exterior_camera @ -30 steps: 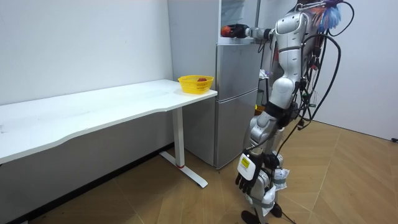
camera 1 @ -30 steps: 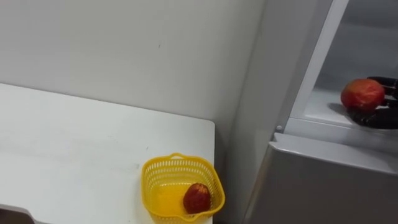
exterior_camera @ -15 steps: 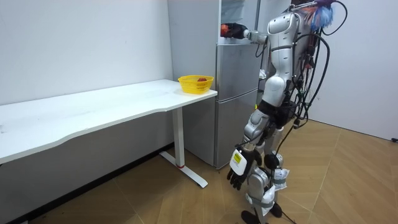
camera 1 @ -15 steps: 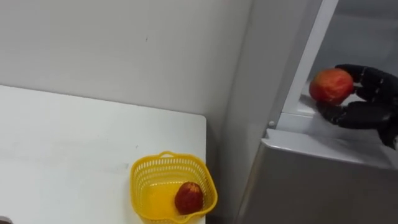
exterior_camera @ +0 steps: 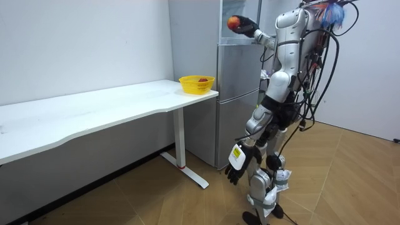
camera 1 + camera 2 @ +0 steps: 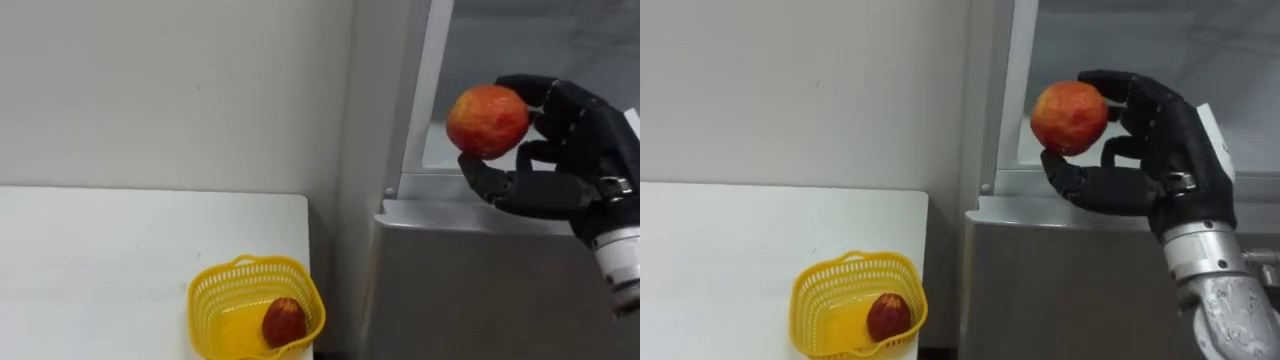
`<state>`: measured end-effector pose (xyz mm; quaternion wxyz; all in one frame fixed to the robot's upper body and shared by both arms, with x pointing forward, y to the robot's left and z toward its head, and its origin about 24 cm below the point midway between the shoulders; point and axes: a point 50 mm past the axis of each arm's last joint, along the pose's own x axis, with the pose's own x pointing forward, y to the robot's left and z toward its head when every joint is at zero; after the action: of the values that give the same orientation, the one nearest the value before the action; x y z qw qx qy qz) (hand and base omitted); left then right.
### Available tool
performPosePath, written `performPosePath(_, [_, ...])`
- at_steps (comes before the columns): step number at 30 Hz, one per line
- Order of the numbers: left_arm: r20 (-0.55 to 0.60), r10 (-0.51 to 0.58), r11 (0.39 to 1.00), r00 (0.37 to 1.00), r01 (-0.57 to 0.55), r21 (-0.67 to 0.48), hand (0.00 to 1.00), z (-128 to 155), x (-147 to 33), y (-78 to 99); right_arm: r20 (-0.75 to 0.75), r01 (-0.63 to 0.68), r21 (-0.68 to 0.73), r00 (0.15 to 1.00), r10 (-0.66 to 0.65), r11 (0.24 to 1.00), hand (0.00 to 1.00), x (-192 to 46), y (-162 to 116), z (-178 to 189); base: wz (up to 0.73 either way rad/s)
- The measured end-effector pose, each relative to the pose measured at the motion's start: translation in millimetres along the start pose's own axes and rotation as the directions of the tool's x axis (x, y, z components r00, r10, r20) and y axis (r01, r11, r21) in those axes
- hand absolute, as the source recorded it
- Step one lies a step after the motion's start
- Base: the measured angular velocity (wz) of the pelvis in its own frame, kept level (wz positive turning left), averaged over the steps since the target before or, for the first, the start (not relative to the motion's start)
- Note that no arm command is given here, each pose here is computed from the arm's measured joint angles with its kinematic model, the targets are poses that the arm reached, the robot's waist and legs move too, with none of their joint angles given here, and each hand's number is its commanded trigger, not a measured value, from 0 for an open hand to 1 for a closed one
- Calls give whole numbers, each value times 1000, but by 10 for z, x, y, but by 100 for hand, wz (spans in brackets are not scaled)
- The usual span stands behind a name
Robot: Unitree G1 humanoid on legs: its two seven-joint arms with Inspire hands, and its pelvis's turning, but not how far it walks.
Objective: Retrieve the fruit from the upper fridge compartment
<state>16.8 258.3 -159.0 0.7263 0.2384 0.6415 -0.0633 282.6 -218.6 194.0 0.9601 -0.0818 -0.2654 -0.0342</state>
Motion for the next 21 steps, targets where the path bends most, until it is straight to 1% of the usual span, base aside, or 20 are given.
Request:
performPosePath(3, [8,-7,1000,1000,7,5,0,24,4,-25,21,-17,-46,1000,18,999,100,-52,41,33,-13])
performPosePath(7, [16,-22,1000,1000,23,-9,0,38,12,-56,58,-27,-46,998,30,999,100,-93,107,77,-5])
performPosePath(10, [10,-34,999,999,34,-10,0,22,19,-64,86,-76,-73,993,82,994,100,-110,221,132,-8])
performPosePath(14, [12,-43,999,999,43,16,0,20,19,-76,123,-158,-183,976,182,970,100,-146,383,174,0])
performPosePath(17, [26,-54,997,998,52,52,0,67,23,-96,119,-224,-238,959,258,945,100,-178,499,163,0])
performPosePath(21, [45,-49,997,998,46,56,0,138,32,-68,95,-298,-320,935,343,900,100,-228,646,108,0])
